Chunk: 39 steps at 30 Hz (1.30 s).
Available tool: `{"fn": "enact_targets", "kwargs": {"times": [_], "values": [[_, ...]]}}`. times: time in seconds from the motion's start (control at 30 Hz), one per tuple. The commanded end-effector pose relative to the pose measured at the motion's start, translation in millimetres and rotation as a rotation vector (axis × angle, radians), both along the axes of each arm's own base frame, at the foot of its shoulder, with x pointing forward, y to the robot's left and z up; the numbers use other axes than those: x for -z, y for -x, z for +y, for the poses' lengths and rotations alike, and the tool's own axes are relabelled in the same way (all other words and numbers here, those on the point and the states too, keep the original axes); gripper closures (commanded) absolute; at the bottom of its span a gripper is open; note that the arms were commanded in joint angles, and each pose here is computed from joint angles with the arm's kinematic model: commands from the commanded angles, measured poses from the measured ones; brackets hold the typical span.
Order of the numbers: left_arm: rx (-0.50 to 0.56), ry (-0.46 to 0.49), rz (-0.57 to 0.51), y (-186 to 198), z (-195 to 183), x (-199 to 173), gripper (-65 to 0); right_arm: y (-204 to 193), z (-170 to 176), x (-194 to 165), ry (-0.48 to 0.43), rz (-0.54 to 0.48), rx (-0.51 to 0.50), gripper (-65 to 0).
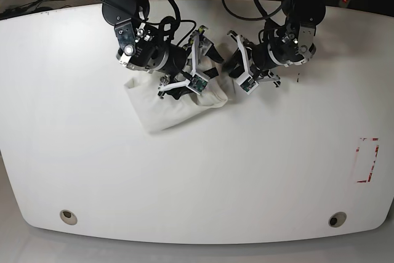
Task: Fold the T-shirt properly
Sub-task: 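Press and tuck the bundle's folded edges with both grippers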
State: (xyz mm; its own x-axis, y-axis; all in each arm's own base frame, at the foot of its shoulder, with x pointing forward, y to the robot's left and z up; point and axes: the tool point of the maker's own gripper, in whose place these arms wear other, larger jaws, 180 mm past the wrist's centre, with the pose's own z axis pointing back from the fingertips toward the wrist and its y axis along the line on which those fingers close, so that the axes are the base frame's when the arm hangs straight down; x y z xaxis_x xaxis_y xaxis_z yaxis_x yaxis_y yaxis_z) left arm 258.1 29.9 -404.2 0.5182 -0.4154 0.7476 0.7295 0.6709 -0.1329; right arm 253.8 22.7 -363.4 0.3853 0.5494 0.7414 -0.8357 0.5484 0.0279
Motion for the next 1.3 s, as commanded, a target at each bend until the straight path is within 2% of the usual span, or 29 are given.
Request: {"fn": "enact_targets", "kwargs": {"times": [0.0,0.13,0.27,0.37,0.43,0.53,0.8,1.0,1.13,1.27], "values": [[0.004,0.03,-0.035,-6.2,-4.0,-11.2,-11.3,-12.4,1.4,-3.5,-0.034,-0.014,0.008,-43.4],[0.004,0.03,-0.036,-6.3,-4.1,-11.7,-11.3,-14.4,4.0,8.9,-0.075,0.004,0.021,-41.1],[0.006,0.029,-0.037,-5.7,-4.6,-11.9,-11.3,-17.0,1.6,19.4,-0.063,-0.003,0.032,-33.6],[0.007,0.029,-0.037,-5.2,-4.7,-12.0,-11.3,-18.0,1.6,20.2,-0.065,-0.01,0.034,-21.1],[0.008,0.029,-0.035,-4.8,-5.1,-11.5,-11.3,-17.5,2.6,19.6,-0.07,-0.009,0.034,-10.5],[0.008,0.029,-0.033,-4.7,-5.0,-11.0,-11.3,-15.2,4.7,17.8,-0.071,-0.011,0.028,0.0],[0.009,0.031,-0.035,-5.1,-6.0,-11.5,-11.3,1.1,23.6,-0.5,-0.126,-0.035,0.021,0.0],[0.009,0.032,-0.036,-6.1,-6.5,-12.0,-11.3,23.5,45.0,3.0,-0.123,-0.003,-0.053,0.0],[0.01,0.033,-0.039,-6.7,-7.1,-12.9,-11.3,29.4,53.0,15.9,-0.133,0.049,-0.052,0.0],[0.011,0.033,-0.041,-6.4,-7.2,-13.4,-11.3,27.4,55.0,18.5,-0.152,0.051,-0.048,-0.8]]}}
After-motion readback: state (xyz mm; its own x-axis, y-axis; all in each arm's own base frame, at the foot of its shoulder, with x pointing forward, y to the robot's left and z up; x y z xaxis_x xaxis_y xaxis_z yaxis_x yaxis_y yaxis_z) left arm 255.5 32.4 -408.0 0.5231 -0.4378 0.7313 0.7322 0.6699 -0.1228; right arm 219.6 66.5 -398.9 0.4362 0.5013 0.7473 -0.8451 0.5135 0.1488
